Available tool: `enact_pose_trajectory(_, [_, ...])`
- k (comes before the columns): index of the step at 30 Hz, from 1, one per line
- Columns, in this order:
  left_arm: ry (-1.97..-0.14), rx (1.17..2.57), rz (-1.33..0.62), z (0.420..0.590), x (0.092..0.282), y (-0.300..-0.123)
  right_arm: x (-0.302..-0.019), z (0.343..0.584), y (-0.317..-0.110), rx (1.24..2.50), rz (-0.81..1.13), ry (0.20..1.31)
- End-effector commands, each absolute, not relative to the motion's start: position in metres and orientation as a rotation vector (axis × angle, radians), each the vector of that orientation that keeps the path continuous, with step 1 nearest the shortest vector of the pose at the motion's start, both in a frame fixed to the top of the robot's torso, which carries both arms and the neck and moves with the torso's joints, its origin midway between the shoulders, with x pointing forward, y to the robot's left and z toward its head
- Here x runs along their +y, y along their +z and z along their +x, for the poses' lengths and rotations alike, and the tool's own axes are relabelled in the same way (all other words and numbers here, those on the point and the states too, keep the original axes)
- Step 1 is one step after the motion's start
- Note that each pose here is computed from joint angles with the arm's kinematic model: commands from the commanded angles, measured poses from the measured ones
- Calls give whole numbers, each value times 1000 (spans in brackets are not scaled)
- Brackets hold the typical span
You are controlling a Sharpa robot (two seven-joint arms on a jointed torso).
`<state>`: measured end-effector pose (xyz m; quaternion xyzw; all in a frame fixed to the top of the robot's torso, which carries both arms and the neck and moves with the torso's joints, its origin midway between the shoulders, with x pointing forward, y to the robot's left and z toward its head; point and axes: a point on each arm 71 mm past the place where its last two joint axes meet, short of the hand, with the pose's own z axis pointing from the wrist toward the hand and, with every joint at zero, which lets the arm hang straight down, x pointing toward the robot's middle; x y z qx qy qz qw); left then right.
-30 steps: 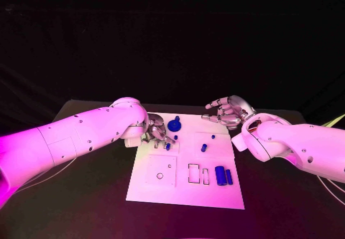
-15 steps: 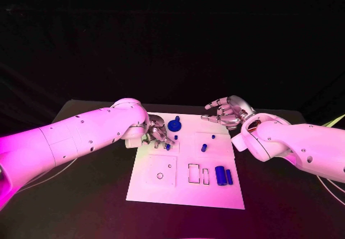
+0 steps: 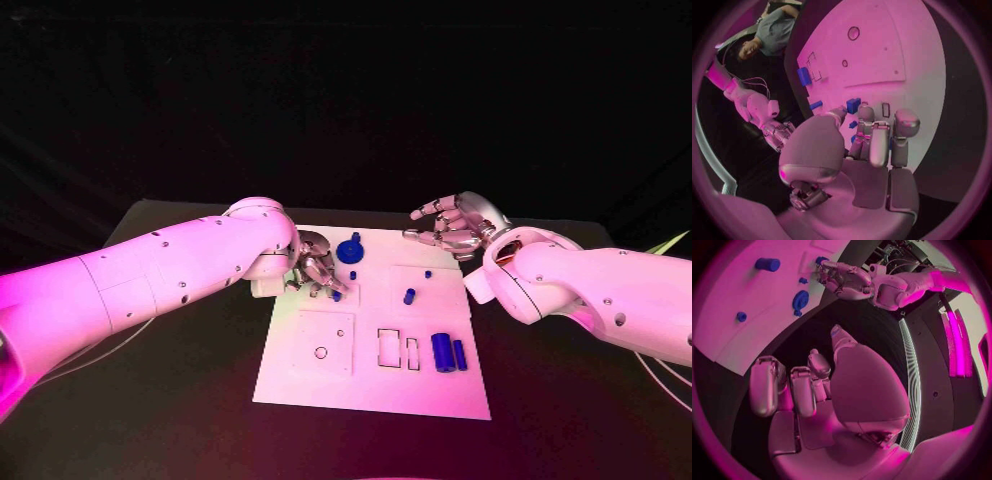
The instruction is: Assemble the parts on the task board
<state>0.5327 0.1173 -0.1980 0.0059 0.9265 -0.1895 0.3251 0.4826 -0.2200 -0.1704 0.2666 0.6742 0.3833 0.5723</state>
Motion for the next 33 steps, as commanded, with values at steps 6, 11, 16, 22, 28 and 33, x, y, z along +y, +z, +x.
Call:
enact_pose_trajectory(6, [-508, 2442, 26, 531, 115, -199, -218, 483, -171, 1585, 618, 904])
enact_pose_trajectory(11, [-507, 2444, 27, 531, 115, -200, -217, 483, -171, 1586, 618, 905])
enact_pose_trajectory(16, [-507, 2444, 26, 531, 115, -200, -217, 483, -171, 1587, 617, 905])
enact_pose_trajectory(22, [-512, 2439, 17, 532, 115, -200, -217, 484, -171, 1588, 616, 905])
enact_pose_trajectory(28, [-521, 2436, 7, 532, 116, -200, -217, 484, -171, 1591, 616, 905])
enact_pose_trajectory(33, [-534, 2434, -13, 533, 118, -200, -217, 484, -172, 1595, 616, 905])
